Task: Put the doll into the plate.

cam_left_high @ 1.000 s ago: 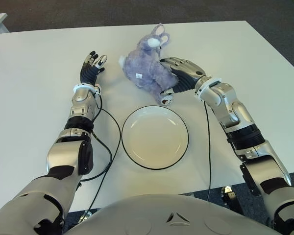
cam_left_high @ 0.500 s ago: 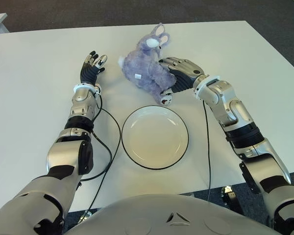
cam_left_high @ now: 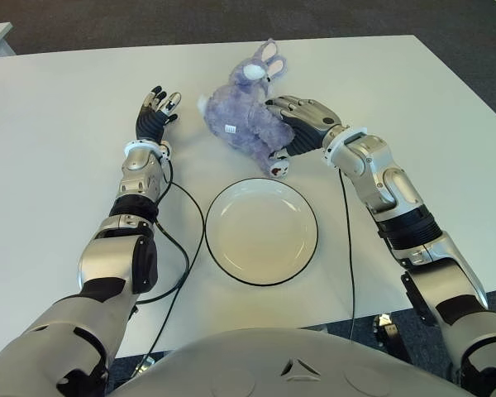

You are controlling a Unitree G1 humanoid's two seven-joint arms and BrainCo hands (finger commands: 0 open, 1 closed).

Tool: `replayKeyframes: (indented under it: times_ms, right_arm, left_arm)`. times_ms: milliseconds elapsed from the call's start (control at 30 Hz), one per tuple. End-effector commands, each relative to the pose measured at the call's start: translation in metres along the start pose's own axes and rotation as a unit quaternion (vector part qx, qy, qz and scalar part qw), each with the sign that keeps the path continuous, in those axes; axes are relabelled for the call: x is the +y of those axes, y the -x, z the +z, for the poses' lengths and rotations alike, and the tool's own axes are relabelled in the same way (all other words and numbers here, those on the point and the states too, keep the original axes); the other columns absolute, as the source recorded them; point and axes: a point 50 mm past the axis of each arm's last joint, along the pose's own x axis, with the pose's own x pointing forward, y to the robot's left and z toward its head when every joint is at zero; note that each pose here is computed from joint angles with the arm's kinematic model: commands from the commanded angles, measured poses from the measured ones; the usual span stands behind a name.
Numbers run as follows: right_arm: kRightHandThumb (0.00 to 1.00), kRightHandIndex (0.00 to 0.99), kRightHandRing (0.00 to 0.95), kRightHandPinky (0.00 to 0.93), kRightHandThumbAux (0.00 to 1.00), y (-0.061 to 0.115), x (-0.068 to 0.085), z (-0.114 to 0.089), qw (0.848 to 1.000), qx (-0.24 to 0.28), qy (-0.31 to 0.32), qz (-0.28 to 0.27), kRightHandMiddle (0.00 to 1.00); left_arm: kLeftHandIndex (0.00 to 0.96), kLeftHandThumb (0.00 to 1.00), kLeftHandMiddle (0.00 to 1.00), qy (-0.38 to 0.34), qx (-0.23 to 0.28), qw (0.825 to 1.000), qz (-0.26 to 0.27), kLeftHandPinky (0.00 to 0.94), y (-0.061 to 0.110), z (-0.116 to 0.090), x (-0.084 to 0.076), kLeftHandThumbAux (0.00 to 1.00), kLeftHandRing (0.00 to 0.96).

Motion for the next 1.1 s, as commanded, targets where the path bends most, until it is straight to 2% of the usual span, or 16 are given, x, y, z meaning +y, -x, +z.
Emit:
replayKeyframes:
  times_ms: [33,233,467,500,567,633,700,1100]
  right_arm:
    - [0.193,0.016,0.046,0.146,0.593,-0.0046,0.0003,0.0035,1.0,-0.001,0.013,0.001,0.013]
    - [0.188,0.019,0.069,0.155,0.603,-0.0059,-0.0012,0.0047,1.0,0.003,0.027,0.0,0.038]
    - [0.183,0.027,0.168,0.252,0.627,-0.0084,-0.0026,0.0053,0.999,0.018,0.043,-0.005,0.119]
    - [0.182,0.041,0.211,0.282,0.626,-0.0087,-0.0027,0.0053,0.999,0.02,0.045,-0.006,0.161]
    - [0.183,0.045,0.224,0.292,0.625,-0.0091,-0.0029,0.0053,0.999,0.023,0.048,-0.008,0.174]
    - [0.205,0.094,0.321,0.386,0.615,-0.01,-0.0031,0.0054,0.998,0.03,0.055,-0.009,0.283]
    - [0.216,0.115,0.355,0.423,0.608,-0.0105,-0.0032,0.0054,0.998,0.035,0.06,-0.011,0.326]
    - [0.246,0.237,0.44,0.434,0.56,-0.0135,-0.0011,0.0041,0.995,0.05,0.08,-0.012,0.447]
  left_arm:
    - [0.0,0.088,0.059,0.005,0.069,0.998,0.007,0.01,0.0101,-0.0319,0.0027,0.608,0.041]
    - [0.0,0.095,0.063,0.006,0.071,0.997,0.01,0.013,0.0099,-0.0321,0.0026,0.61,0.047]
    - [0.0,0.084,0.067,0.007,0.072,0.997,0.012,0.012,0.0098,-0.0325,0.0027,0.606,0.055]
    - [0.0,0.078,0.064,0.006,0.072,0.997,0.012,0.003,0.0098,-0.0325,0.0027,0.604,0.051]
    - [0.0,0.076,0.063,0.005,0.072,0.997,0.011,0.0,0.0098,-0.0325,0.0027,0.603,0.049]
    - [0.0,0.071,0.056,0.003,0.071,0.997,0.011,0.016,0.0098,-0.0324,0.0027,0.601,0.044]
    - [0.0,0.07,0.058,0.002,0.071,0.997,0.011,0.015,0.0099,-0.0323,0.0027,0.603,0.045]
    - [0.0,0.08,0.053,0.004,0.073,0.997,0.01,0.022,0.0094,-0.0324,0.0023,0.61,0.041]
